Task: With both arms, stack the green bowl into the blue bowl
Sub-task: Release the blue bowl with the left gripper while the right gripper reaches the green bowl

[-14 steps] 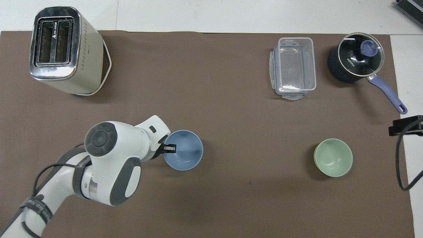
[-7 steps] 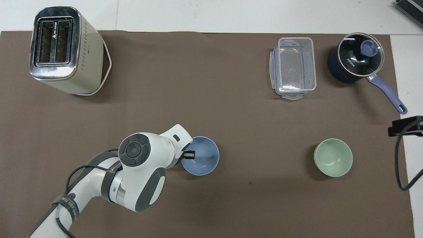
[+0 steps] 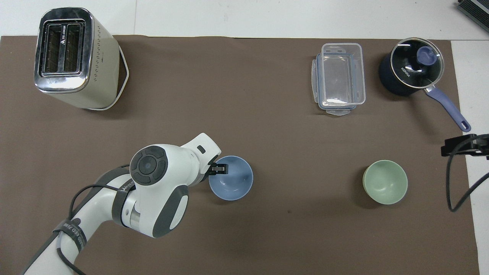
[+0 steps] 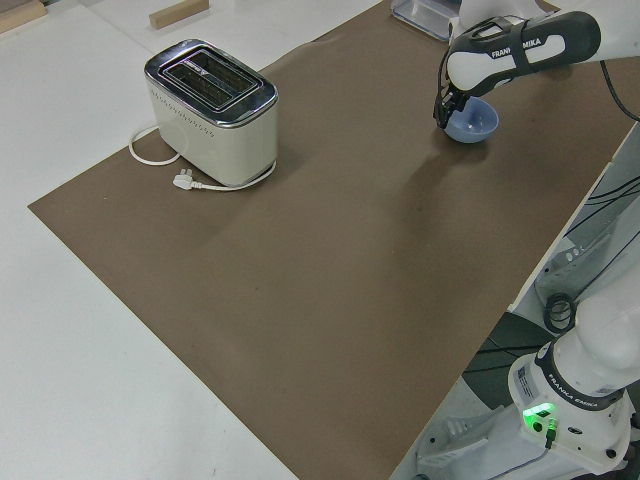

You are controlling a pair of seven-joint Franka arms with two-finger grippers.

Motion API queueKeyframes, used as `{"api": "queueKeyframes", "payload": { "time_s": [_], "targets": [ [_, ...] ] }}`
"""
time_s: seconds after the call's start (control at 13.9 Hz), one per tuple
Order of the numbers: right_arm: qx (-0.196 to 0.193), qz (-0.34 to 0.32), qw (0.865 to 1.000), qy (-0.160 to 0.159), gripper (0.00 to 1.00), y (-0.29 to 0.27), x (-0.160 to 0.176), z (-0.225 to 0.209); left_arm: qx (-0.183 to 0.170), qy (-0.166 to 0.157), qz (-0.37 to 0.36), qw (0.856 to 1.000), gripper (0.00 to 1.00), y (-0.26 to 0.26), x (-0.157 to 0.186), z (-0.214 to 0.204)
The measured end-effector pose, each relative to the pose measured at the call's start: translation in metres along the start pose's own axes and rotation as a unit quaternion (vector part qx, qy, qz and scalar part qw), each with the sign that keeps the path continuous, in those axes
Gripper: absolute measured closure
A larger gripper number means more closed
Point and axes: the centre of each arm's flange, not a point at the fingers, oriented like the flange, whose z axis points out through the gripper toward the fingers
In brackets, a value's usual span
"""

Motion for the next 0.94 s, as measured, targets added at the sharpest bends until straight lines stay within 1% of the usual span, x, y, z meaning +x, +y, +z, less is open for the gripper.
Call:
{"api": "queueKeyframes", "payload": {
  "time_s": [0.07, 0.14, 0.29, 0.5, 0.58, 0.65, 0.79, 0.94],
  "targets": [
    [0.000, 0.001, 1.000, -0.002, 0.00, 0.001, 0.001, 0.009, 0.007, 0.003, 0.004, 1.000, 0.08, -0.006, 0.010, -0.014],
    [0.000, 0.000, 1.000, -0.003, 0.00, 0.002, 0.002, 0.018, 0.019, 0.007, 0.008, 1.000, 0.00, -0.015, 0.020, -0.033],
    [0.001, -0.004, 1.000, -0.006, 0.00, 0.005, 0.004, 0.035, 0.036, 0.013, 0.015, 0.999, 0.00, -0.042, 0.042, -0.088],
    [0.002, -0.011, 1.000, -0.009, 0.00, 0.017, 0.005, 0.067, 0.040, 0.014, 0.034, 0.999, 0.00, -0.085, 0.061, -0.181],
    [0.003, -0.016, 1.000, -0.010, 0.00, 0.019, 0.004, 0.079, 0.041, 0.017, 0.041, 0.998, 0.00, -0.096, 0.066, -0.204],
    [0.003, -0.021, 1.000, -0.010, 0.00, 0.021, 0.003, 0.092, 0.045, 0.024, 0.048, 0.998, 0.00, -0.106, 0.072, -0.223],
    [0.004, -0.029, 1.000, -0.002, 0.00, 0.029, -0.001, 0.124, 0.068, 0.039, 0.054, 0.995, 0.00, -0.126, 0.080, -0.257],
    [0.005, -0.036, 0.999, 0.009, 0.00, 0.038, -0.006, 0.164, 0.082, 0.039, 0.056, 0.994, 0.00, -0.144, 0.082, -0.282]
  ]
}}
